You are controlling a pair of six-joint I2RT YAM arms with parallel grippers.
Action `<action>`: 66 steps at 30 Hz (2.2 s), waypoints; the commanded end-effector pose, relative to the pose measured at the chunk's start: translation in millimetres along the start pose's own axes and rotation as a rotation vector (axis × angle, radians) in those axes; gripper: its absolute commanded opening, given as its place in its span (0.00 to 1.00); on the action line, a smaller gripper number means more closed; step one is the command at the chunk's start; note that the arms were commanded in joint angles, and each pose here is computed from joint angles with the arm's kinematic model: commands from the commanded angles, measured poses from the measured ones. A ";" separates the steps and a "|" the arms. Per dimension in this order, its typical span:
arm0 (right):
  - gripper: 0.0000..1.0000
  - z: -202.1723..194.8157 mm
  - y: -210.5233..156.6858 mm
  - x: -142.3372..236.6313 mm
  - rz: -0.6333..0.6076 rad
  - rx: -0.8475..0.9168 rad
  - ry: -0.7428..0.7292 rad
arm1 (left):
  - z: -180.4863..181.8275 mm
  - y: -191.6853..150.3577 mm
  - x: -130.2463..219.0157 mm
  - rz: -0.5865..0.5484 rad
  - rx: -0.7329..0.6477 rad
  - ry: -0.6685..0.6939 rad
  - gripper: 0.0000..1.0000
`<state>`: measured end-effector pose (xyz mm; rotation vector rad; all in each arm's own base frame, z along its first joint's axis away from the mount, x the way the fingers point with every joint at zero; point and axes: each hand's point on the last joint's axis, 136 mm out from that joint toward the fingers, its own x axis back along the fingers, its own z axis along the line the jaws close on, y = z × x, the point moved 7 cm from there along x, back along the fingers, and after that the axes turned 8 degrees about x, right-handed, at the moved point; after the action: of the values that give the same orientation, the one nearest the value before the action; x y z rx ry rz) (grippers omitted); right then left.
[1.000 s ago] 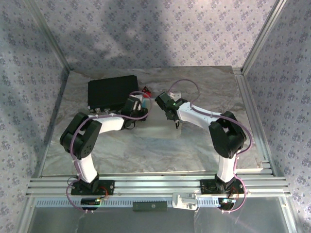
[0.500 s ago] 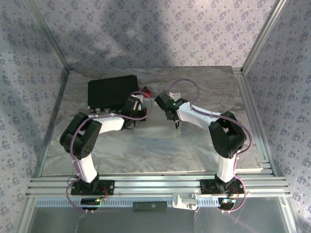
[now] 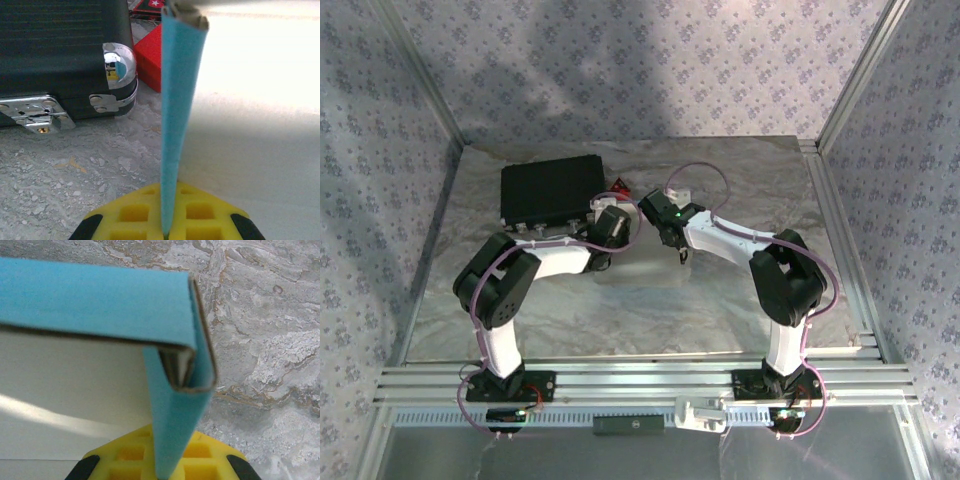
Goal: Fold the paper box
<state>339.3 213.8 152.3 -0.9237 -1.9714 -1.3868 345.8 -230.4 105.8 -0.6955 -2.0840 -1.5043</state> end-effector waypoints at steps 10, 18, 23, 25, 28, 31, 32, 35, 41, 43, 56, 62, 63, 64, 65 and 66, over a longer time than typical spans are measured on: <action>0.00 6.7 -8.0 6.2 0.006 0.055 0.018 | 7.9 9.1 31.5 0.085 -0.085 -0.253 0.51; 0.00 7.6 -8.1 6.2 0.008 0.058 0.018 | 16.5 29.6 46.1 0.093 -0.037 -0.367 0.53; 0.00 7.7 -8.4 6.0 0.011 0.057 0.022 | 29.1 26.8 41.3 0.114 -0.046 -0.308 0.52; 0.00 8.2 -8.9 5.7 0.012 0.056 0.023 | 35.5 24.8 35.4 0.123 -0.036 -0.282 0.50; 0.00 8.6 -9.4 5.7 0.013 0.058 0.025 | 35.3 24.3 27.7 0.135 -0.031 -0.307 0.47; 0.00 7.4 -9.3 5.9 0.012 0.057 0.023 | 34.2 22.3 17.9 0.156 -0.048 -0.293 0.43; 0.00 7.6 -9.5 6.0 0.012 0.059 0.023 | 35.2 21.6 14.9 0.159 -0.049 -0.284 0.42; 0.00 8.0 -9.4 6.2 0.011 0.062 0.026 | 34.6 22.4 9.0 0.154 -0.053 -0.269 0.36; 0.00 8.6 -8.9 5.0 0.011 0.062 0.028 | 33.6 25.6 6.1 0.105 -0.070 -0.211 0.26; 0.00 9.0 -9.0 4.6 0.012 0.062 0.028 | 34.1 23.7 5.0 0.086 -0.085 -0.174 0.19; 0.00 6.6 -14.6 0.4 0.053 0.032 -0.024 | 46.1 -6.7 3.5 0.017 -0.059 0.284 0.00; 0.00 4.9 -16.2 1.6 0.055 0.023 -0.023 | 38.2 -6.5 4.1 0.036 -0.038 0.255 0.00; 0.00 5.2 -16.5 1.2 0.057 0.025 -0.021 | 34.2 -4.0 5.1 0.043 -0.042 0.230 0.00; 0.00 5.3 -16.6 1.5 0.057 0.027 -0.018 | 30.8 -1.3 8.0 0.047 -0.044 0.210 0.07; 0.00 5.4 -16.2 1.4 0.056 0.024 -0.015 | 28.2 1.8 11.9 0.046 -0.043 0.194 0.20; 0.00 5.5 -16.1 1.2 0.055 0.023 -0.012 | 24.7 5.9 18.4 0.040 -0.039 0.174 0.32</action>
<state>334.1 224.9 148.3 -0.8940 -1.9290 -1.4094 340.1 -214.1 112.8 -0.6112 -1.9956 -1.5058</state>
